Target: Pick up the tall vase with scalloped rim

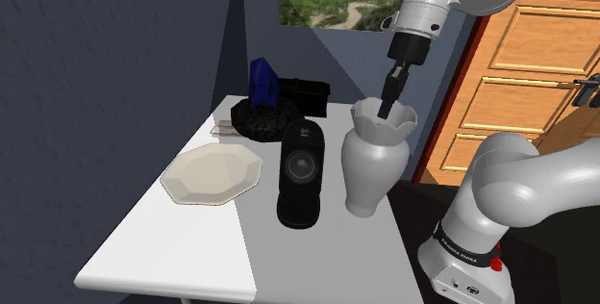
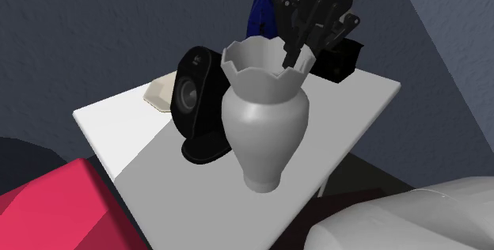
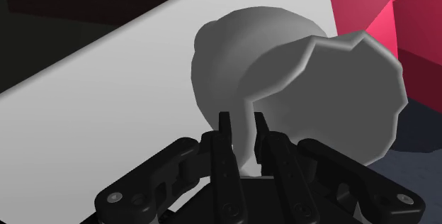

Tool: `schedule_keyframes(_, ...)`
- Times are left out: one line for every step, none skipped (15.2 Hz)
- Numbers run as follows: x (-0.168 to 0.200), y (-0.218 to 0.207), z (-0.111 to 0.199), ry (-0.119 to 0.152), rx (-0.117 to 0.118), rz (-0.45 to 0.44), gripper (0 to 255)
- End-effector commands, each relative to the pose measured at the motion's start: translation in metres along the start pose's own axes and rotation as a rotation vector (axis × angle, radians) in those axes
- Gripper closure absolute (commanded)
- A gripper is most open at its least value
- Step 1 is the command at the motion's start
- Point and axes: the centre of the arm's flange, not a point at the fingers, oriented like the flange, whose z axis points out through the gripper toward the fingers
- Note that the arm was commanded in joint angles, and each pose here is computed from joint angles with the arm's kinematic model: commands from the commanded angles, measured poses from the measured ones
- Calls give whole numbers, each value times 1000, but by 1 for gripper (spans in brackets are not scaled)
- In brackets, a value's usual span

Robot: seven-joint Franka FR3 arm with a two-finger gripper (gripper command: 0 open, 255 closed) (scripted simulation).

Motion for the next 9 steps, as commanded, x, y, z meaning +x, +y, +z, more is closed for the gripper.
schedule_keyframes(0, 0, 2, -6, 0, 0, 255)
schedule_keyframes(0, 0, 2, -6, 0, 0, 255)
schedule_keyframes(0, 0, 2, -6, 0, 0, 255)
schedule_keyframes(3, 1, 2, -6, -1, 0, 255)
schedule_keyframes(3, 0, -4, -6, -1, 0, 255)
schedule_keyframes(3, -2, -9, -6, -1, 0, 255)
schedule_keyframes(4, -3, -14, -6, -1, 0, 255)
schedule_keyframes(4, -4, -19, -6, -1, 0, 255)
schedule_keyframes(4, -6, -24, -6, -1, 0, 255)
